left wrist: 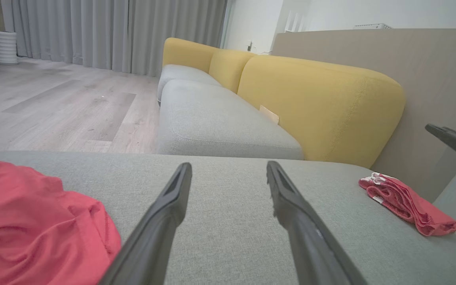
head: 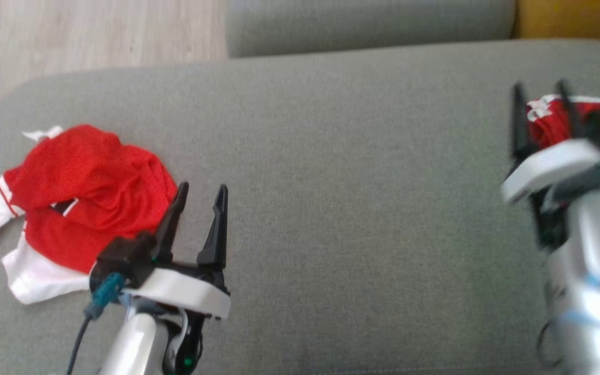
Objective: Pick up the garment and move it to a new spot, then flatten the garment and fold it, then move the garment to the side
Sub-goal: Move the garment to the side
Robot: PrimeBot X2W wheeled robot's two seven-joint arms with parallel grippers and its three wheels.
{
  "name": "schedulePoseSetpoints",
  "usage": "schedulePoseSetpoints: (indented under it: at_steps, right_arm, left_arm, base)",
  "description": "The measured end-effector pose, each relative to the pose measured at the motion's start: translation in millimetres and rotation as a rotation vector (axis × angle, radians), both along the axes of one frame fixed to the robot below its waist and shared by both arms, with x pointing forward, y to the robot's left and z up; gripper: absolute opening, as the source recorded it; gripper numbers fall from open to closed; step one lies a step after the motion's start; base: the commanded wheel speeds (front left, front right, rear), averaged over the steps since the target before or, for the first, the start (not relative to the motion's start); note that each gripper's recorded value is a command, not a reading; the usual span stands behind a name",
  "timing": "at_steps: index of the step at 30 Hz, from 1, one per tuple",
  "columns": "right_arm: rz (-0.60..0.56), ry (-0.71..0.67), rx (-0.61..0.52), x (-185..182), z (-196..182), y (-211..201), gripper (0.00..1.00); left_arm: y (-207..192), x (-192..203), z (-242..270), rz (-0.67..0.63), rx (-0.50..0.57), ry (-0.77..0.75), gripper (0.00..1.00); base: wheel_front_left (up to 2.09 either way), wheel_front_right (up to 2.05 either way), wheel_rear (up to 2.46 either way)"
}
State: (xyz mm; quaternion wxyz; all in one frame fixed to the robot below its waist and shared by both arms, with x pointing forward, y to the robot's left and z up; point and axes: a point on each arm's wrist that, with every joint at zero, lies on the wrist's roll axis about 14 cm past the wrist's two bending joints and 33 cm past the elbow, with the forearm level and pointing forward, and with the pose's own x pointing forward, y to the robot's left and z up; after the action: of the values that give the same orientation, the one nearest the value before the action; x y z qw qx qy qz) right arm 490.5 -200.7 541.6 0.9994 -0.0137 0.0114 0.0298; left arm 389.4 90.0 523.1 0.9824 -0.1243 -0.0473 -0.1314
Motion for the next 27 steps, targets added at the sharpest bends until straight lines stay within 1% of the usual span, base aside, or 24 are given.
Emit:
schedulePoseSetpoints:
  at_steps: [3, 6, 14, 18, 27]
  right_arm:
    - [0.037, -0.006, 0.075, -22.9, -6.1, 25.3, 1.00]
    - [0.070, 0.006, 0.108, -45.7, -16.9, 41.9, 1.00]
    - [0.095, 0.007, 0.169, -89.7, -42.4, 54.7, 1.00]
    - [0.094, -0.009, 0.203, -103.1, -46.1, 56.5, 1.00]
    - [0.097, -0.026, 0.208, -117.5, -47.6, 57.8, 1.00]
  left_arm:
    - [2.9, -9.7, 3.4, 0.008, 0.000, -0.009, 1.00]
    - [7.3, -17.8, 4.3, 0.021, 0.000, -0.012, 1.00]
    - [16.1, -33.6, -2.9, 0.050, 0.000, 0.008, 1.00]
    - [19.0, -41.8, -10.2, 0.060, -0.001, 0.029, 1.00]
    - [21.4, -50.7, -15.7, 0.072, 0.000, 0.045, 1.00]
  base:
    - [0.00, 0.00, 0.00]
    - [0.00, 0.00, 0.00]
    - [0.00, 0.00, 0.00]
    - [0.00, 0.00, 0.00]
    - [0.00, 0.00, 0.00]
